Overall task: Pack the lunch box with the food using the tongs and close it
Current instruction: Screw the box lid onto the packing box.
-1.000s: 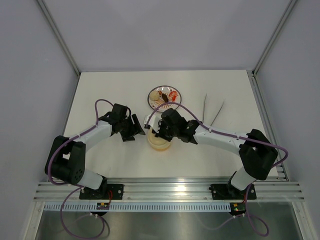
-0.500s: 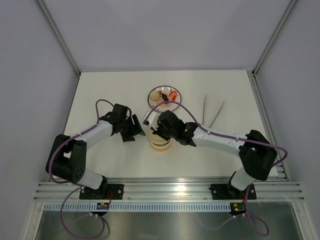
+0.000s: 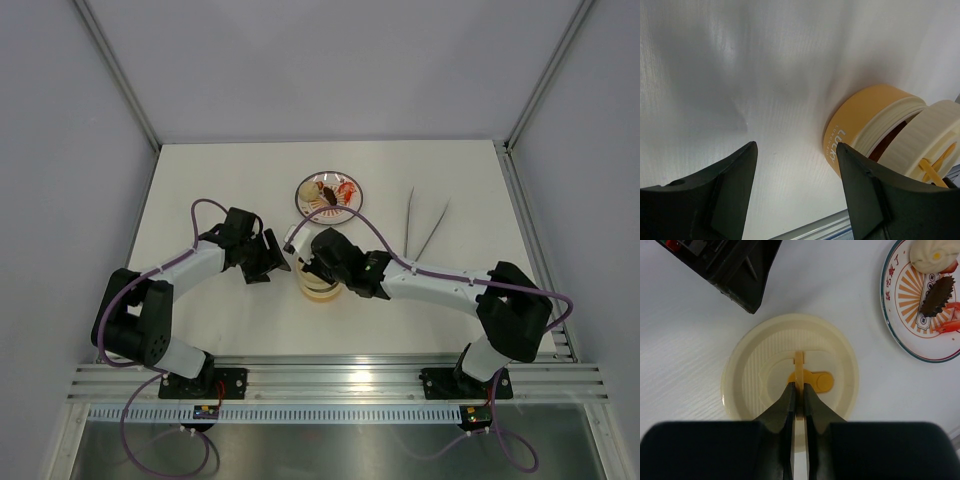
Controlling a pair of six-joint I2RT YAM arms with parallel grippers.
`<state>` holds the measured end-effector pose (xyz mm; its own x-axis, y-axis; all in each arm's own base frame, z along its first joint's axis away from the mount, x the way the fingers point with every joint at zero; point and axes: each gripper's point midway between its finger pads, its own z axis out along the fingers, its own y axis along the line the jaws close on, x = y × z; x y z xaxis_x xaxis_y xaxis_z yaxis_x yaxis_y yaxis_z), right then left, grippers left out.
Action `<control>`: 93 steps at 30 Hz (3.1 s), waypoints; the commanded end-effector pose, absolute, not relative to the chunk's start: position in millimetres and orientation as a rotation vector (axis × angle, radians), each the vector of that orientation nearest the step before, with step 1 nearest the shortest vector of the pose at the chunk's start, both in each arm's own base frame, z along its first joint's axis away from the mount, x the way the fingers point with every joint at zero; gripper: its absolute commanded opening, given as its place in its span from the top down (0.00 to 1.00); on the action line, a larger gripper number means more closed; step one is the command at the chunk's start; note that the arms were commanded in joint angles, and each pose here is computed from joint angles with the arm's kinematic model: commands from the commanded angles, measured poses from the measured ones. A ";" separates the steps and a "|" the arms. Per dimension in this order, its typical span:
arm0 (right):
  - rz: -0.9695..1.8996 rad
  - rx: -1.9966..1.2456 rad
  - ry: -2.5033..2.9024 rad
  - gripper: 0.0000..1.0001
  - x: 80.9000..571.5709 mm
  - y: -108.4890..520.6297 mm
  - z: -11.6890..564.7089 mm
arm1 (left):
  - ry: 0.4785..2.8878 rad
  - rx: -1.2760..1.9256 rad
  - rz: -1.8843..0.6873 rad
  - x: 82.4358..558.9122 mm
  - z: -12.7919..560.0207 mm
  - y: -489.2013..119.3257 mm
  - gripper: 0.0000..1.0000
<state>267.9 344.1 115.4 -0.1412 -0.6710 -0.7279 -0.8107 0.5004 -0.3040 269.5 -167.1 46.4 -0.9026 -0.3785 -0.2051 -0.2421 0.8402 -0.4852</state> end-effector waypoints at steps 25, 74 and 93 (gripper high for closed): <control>0.172 -1.189 1.908 1.00 259.4 347.6 97.3 | 2.689 -0.473 -0.704 279.2 50.9 -171.5 0.32; 0.016 -0.883 1.998 1.00 270.2 345.7 51.0 | 2.694 -0.501 -0.733 280.6 45.8 -175.9 0.33; 0.076 -0.828 2.035 1.00 265.0 348.9 47.3 | 2.593 -0.616 -0.649 320.8 48.6 -162.9 0.36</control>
<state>285.8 359.7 88.5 -0.2878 -0.4404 -0.8504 -0.5191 0.8180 -0.2480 285.1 -169.1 30.5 -0.8810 -0.4400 -0.1739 -0.3094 0.8138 -0.4920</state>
